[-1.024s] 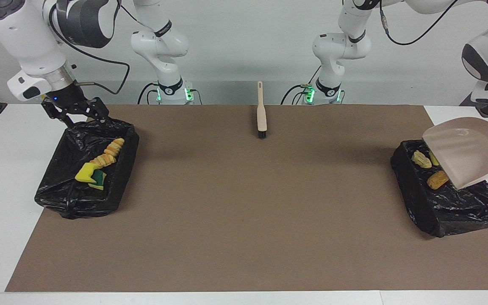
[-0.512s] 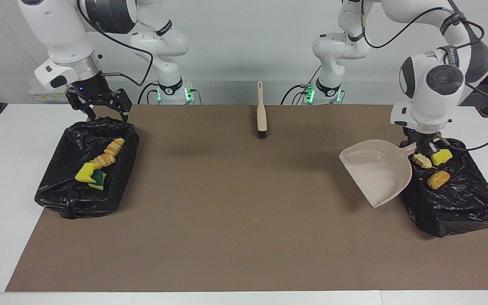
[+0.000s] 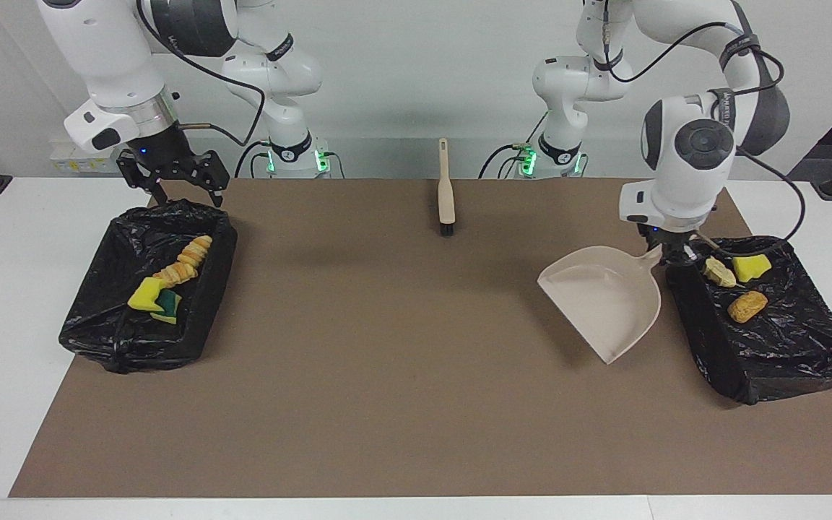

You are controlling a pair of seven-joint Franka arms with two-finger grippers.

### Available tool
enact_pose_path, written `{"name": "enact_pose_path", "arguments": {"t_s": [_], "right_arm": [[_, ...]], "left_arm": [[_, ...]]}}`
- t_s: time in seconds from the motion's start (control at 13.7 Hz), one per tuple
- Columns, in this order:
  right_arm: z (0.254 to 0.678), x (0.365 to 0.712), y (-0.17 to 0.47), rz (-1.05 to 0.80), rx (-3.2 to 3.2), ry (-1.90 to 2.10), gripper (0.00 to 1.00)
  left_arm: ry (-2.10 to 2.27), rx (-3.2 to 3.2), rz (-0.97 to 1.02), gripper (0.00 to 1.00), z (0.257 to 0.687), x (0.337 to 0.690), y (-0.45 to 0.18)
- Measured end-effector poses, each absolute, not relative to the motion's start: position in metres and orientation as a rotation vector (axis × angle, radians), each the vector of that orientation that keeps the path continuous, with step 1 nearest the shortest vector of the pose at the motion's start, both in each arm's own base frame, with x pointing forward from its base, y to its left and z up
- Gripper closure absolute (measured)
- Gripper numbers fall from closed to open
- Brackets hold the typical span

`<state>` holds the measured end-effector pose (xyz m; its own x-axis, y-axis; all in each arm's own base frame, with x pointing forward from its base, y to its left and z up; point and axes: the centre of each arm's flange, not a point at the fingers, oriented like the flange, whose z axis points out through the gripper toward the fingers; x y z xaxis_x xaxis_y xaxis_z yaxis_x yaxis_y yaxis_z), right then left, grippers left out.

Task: Sweep and dump trash in bin
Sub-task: 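Bring the empty dustpan back to the table center with the left gripper, then release the dustpan and withdraw the left gripper toward the bag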

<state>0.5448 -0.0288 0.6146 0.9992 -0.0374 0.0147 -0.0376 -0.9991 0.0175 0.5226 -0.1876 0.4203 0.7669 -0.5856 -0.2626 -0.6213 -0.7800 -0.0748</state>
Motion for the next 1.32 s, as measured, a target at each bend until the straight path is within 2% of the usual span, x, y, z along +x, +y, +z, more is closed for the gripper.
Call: {"name": "enact_pose_path", "arguments": {"t_s": [0.37,0.66,0.95,1.32], "right_arm": [[0.624,0.54,-0.073,0.046,3.119,-0.152,0.0],[0.625,0.539,-0.065,0.028,3.121,-0.132,0.0],[0.624,0.538,-0.068,0.013,3.125,-0.142,0.0],[0.62,0.533,-0.061,-0.061,3.13,-0.126,0.0]], "left_arm": [[0.23,-3.109,0.214,0.69,0.39,0.504,-0.28],[0.233,-3.216,0.101,0.69,0.37,0.492,-0.343],[0.348,-3.251,0.104,0.69,0.363,0.467,-0.385],[0.34,-3.246,0.156,0.69,0.35,0.457,-0.396]]}}
